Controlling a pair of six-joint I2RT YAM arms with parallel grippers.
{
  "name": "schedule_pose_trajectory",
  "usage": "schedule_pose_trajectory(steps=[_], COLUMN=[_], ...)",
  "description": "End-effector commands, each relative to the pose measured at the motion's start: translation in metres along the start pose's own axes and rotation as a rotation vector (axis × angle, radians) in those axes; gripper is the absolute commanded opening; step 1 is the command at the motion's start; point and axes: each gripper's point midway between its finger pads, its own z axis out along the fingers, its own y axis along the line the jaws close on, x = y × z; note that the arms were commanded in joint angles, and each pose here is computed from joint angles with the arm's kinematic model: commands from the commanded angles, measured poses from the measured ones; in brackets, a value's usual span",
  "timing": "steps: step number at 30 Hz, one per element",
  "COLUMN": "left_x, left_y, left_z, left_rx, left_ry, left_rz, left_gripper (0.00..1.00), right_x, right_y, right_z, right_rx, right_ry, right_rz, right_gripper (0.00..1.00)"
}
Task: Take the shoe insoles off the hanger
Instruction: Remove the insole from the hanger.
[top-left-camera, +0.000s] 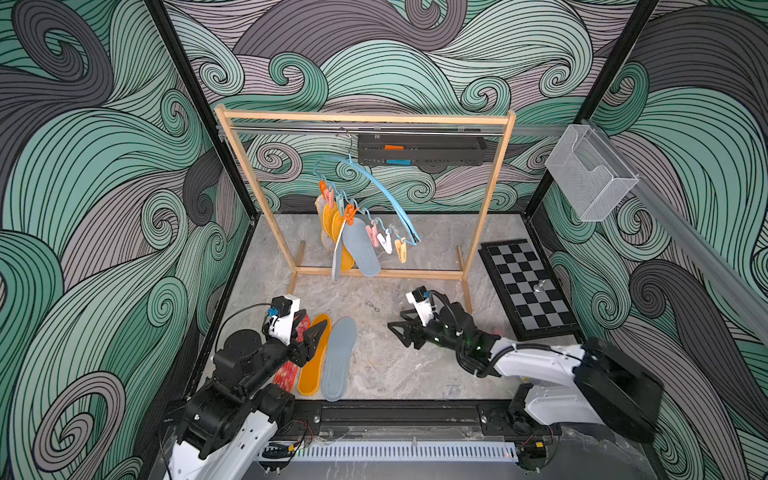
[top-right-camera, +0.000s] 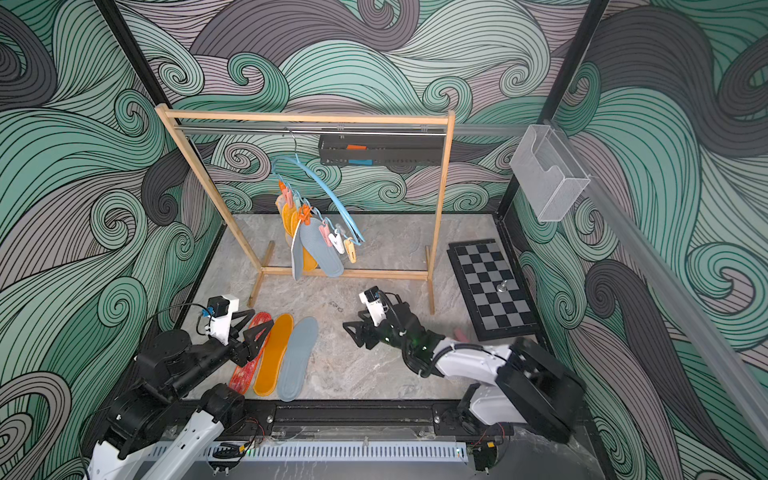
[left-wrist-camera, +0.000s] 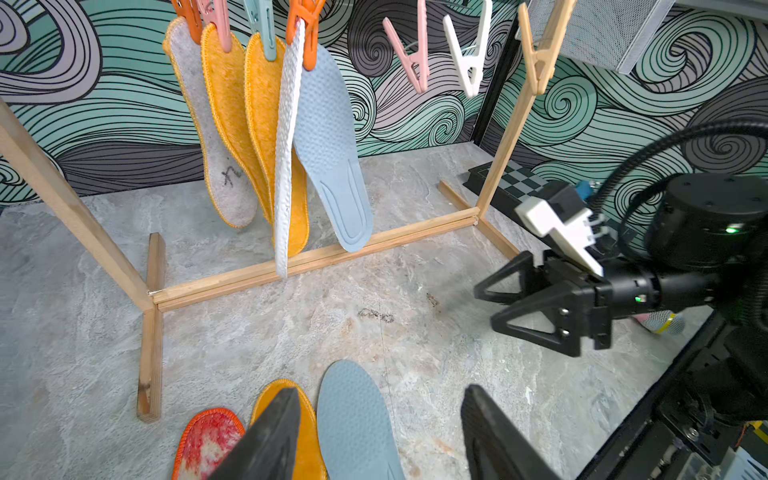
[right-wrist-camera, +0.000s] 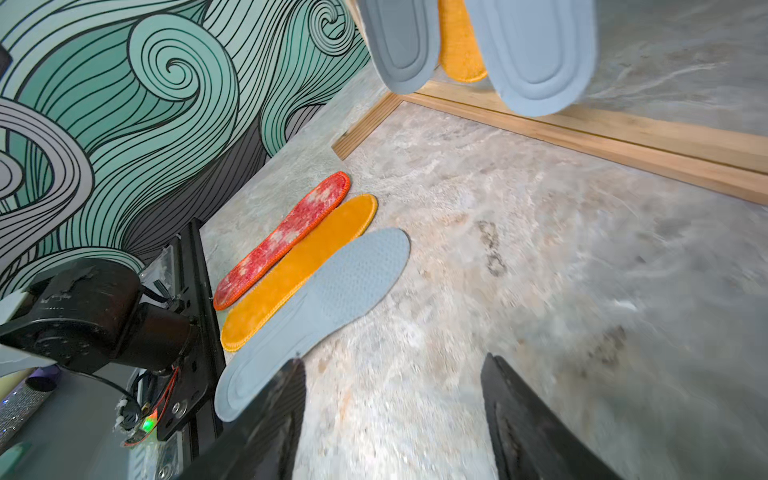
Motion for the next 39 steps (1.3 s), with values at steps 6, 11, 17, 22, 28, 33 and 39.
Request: schedule_pose_trajectory(steps=[6,11,17,22,28,33,39], left_x=[0.001,0.000,0.002,0.001,0.003,0.004,0.004], left_y=[0.000,0.001,-0.002,-0.004,-0.005,-0.005,-0.005], left_z=[0.000,-0.001,0.002,0.001,0.003,0.004,0.004], left_rx=[-0.002,-0.005,0.010,0.021,0.025,0.029,0.025], left_ry=[0.008,0.000,0.015,0.012,0.019,0.027,0.025], left_rz=[0.010,0.010,0.012,0.014,0.015,0.014,0.015], left_gripper=[0.63,0.63,0.63,0.63,0.63,0.63,0.63], right_x=[-0.085,-0.105,-0.130,-0.145,-0.149,-0.153,-0.156], right_y=[0.033,0.026,0.015,0.002,-0.018,-0.022,-0.030], right_z=[0.075,0.111,0.144,0.170,0.190,0.203,0.205], right_rx=[-0.215,-0.212,-0.147,-0.109,-0.017,-0.014,-0.029], right_ry=[-0.343,-0.444,-0.521,-0.561,-0.572,-0.583,-0.590], right_rz=[-0.009,-0.074,-0.150,-0.153,-0.146,-0.134,-0.117], right_gripper=[0.74,0.80,0.90,0.93,0.91,0.82,0.51])
